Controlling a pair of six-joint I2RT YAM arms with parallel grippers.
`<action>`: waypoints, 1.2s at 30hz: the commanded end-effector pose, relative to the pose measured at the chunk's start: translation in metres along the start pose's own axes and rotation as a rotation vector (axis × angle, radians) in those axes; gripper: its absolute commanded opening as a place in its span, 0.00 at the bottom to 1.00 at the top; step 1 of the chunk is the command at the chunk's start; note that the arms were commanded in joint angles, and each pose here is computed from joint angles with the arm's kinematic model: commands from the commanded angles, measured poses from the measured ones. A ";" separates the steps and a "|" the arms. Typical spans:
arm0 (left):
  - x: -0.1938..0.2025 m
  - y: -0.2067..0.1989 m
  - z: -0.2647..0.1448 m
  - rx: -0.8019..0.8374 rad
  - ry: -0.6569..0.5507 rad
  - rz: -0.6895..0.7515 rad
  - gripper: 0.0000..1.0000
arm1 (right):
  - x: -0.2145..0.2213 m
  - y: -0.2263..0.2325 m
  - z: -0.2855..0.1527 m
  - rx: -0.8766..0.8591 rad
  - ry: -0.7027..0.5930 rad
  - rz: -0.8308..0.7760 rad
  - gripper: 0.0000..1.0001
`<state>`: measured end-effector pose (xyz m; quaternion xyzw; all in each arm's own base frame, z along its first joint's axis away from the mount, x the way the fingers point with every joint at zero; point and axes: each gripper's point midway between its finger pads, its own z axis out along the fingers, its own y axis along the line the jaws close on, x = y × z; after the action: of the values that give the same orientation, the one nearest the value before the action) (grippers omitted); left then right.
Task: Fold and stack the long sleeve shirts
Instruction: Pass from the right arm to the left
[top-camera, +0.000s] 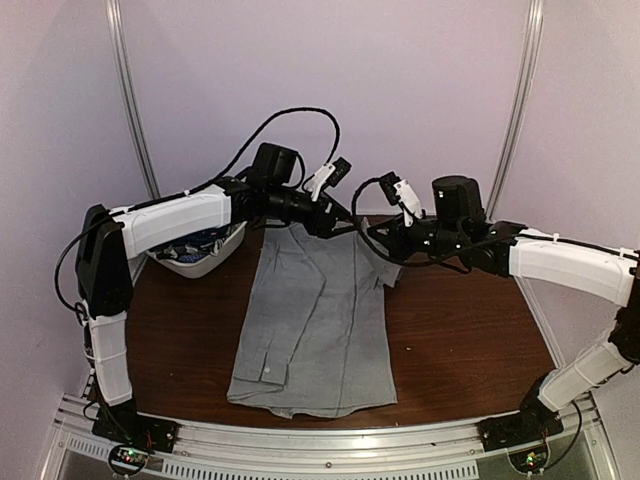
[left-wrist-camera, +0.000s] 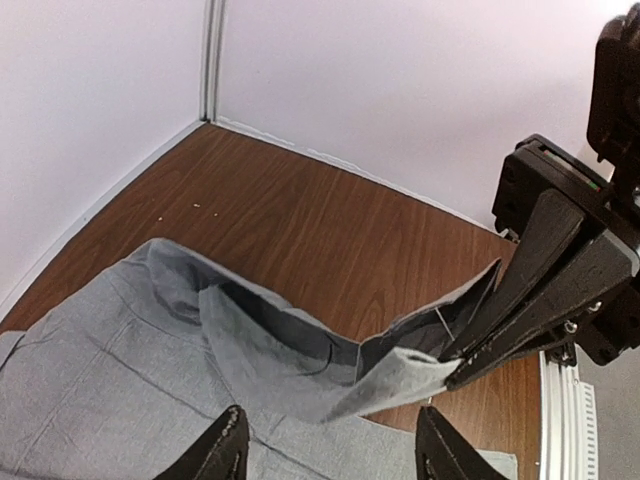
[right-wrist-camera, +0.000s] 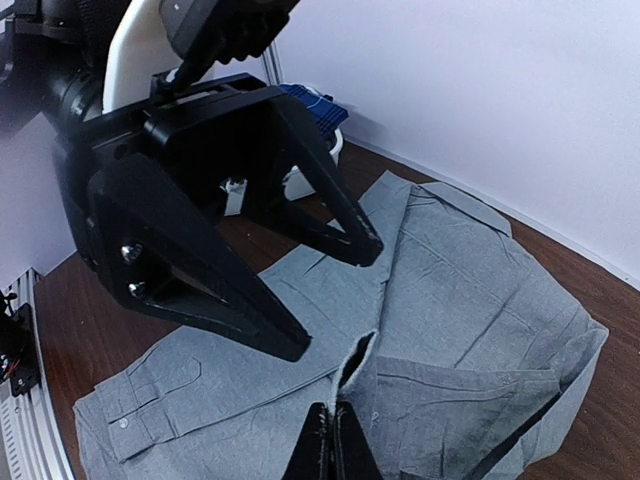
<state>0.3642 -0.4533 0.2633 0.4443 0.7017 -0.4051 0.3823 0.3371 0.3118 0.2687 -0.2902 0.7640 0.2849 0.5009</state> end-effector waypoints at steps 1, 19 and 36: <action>-0.013 -0.023 0.006 0.138 -0.065 0.181 0.59 | -0.002 0.017 -0.003 -0.044 0.013 -0.033 0.00; 0.012 -0.046 0.025 0.295 0.005 0.164 0.44 | 0.006 0.015 -0.002 -0.005 0.052 -0.068 0.00; 0.020 -0.045 0.026 0.292 0.037 0.146 0.12 | 0.006 0.011 -0.003 0.018 0.052 -0.065 0.00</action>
<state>0.3203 -0.4776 0.2419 0.5482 0.6175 -0.4622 0.3234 0.3239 0.3138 0.2474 -0.3204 0.7811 0.2524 0.4728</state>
